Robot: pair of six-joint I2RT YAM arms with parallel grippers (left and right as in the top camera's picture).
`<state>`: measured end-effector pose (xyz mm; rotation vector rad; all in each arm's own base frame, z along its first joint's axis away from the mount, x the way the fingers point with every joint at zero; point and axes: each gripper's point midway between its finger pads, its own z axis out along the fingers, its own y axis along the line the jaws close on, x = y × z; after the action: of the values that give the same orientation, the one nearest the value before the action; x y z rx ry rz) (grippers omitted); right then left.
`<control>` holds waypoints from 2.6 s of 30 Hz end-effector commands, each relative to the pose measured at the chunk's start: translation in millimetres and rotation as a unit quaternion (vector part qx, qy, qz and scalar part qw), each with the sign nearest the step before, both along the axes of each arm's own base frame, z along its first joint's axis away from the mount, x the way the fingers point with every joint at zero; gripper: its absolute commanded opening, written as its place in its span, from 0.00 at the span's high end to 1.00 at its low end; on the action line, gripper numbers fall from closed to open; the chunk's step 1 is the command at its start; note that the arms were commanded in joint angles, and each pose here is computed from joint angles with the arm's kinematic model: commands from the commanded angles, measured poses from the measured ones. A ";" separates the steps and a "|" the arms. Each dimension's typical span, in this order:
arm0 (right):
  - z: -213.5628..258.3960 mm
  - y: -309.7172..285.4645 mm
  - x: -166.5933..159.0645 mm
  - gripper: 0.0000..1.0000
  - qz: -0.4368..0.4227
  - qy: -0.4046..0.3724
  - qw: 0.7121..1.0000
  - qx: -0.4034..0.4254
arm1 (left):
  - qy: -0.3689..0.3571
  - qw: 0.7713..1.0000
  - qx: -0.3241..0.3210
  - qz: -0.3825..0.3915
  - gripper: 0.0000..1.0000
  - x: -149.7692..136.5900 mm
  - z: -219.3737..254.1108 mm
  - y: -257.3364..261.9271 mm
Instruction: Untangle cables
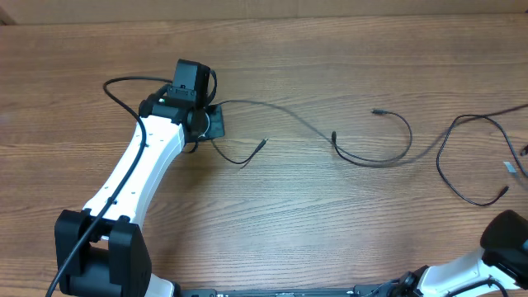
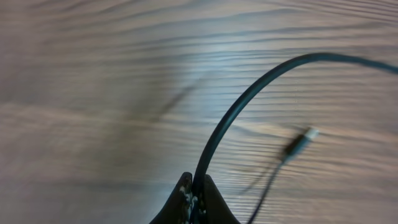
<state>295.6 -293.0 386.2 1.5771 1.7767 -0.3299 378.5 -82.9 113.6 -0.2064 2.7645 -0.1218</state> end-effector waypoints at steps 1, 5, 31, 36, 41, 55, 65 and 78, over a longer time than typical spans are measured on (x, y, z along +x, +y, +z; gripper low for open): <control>11.4 -11.9 -18.0 0.96 -0.059 -0.039 0.997 0.001 | -0.009 0.990 0.053 0.134 0.96 -3.4 4.7 36.8; 12.7 -16.4 -21.2 0.96 -0.068 -0.044 0.997 0.000 | -0.002 0.985 0.038 0.169 0.96 -7.2 3.2 36.7; -22.8 76.6 26.7 0.09 0.243 0.002 0.963 0.119 | -0.057 0.981 -0.153 -0.104 0.96 11.9 30.6 -88.2; -27.4 94.9 30.9 0.00 0.280 0.024 0.952 0.121 | -0.074 0.968 -0.168 -0.169 0.96 5.7 37.9 -118.0; -30.8 134.9 50.9 0.00 0.376 0.035 0.918 0.118 | -0.111 0.930 -0.203 -0.286 0.96 -5.1 55.3 -158.8; -99.9 273.1 82.7 0.00 0.552 0.135 0.804 0.173 | -0.116 0.937 -0.180 -0.275 0.34 5.5 51.4 -134.9; -188.7 337.3 88.0 0.00 0.606 0.198 0.743 0.201 | -0.063 0.977 -0.151 -0.137 0.34 15.3 31.4 -69.8; -313.5 383.8 105.4 0.15 0.656 0.180 0.720 0.140 | -0.043 0.980 -0.148 -0.128 0.33 8.8 26.2 -62.5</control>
<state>406.1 86.7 99.4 0.0706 2.8455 0.3973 388.4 -143.8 135.0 0.0887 2.6696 -0.5985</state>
